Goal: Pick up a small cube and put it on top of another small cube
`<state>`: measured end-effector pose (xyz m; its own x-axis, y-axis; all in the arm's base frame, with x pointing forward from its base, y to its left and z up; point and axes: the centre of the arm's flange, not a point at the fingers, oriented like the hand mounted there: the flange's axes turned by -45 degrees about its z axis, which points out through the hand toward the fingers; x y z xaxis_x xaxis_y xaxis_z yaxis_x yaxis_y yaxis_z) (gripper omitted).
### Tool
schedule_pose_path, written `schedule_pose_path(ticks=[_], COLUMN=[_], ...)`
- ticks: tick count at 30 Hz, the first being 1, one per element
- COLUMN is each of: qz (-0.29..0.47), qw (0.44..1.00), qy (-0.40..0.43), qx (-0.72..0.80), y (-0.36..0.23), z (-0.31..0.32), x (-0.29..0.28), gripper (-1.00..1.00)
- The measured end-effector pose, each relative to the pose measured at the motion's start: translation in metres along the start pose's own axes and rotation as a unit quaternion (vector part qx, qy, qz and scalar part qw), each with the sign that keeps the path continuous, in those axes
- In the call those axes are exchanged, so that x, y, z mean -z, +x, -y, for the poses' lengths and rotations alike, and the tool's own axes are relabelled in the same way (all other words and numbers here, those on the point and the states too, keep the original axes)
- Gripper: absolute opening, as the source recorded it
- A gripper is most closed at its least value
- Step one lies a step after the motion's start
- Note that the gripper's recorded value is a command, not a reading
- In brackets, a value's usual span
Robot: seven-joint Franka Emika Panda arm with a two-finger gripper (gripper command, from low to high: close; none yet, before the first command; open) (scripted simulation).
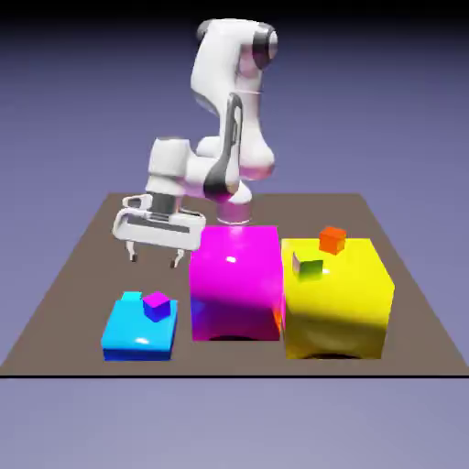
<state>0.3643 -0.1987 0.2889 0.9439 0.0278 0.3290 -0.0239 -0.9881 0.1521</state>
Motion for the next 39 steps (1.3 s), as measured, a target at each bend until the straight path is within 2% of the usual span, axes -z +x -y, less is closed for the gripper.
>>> schedule_pose_path(ticks=[11,20,21,23,32,33,39], qz=[0.081,0.082,0.083,0.083,0.083,0.083,0.069], qw=[0.994,0.994,0.994,0.994,0.994,0.992,0.991], qy=[0.066,0.071,0.071,0.071,0.071,0.061,0.079], qx=[-0.030,-0.031,-0.032,-0.032,-0.032,-0.074,-0.084], y=[-0.109,-0.127,-0.129,-0.129,-0.115,-0.122,-0.028], z=[-0.064,-0.057,-0.056,-0.056,-0.066,-0.085,-0.055], x=[-0.075,-0.138,-0.145,-0.145,-0.078,-0.075,-0.049], gripper=[0.00,0.00,-1.00,-1.00,-1.00,-1.00,-1.00])
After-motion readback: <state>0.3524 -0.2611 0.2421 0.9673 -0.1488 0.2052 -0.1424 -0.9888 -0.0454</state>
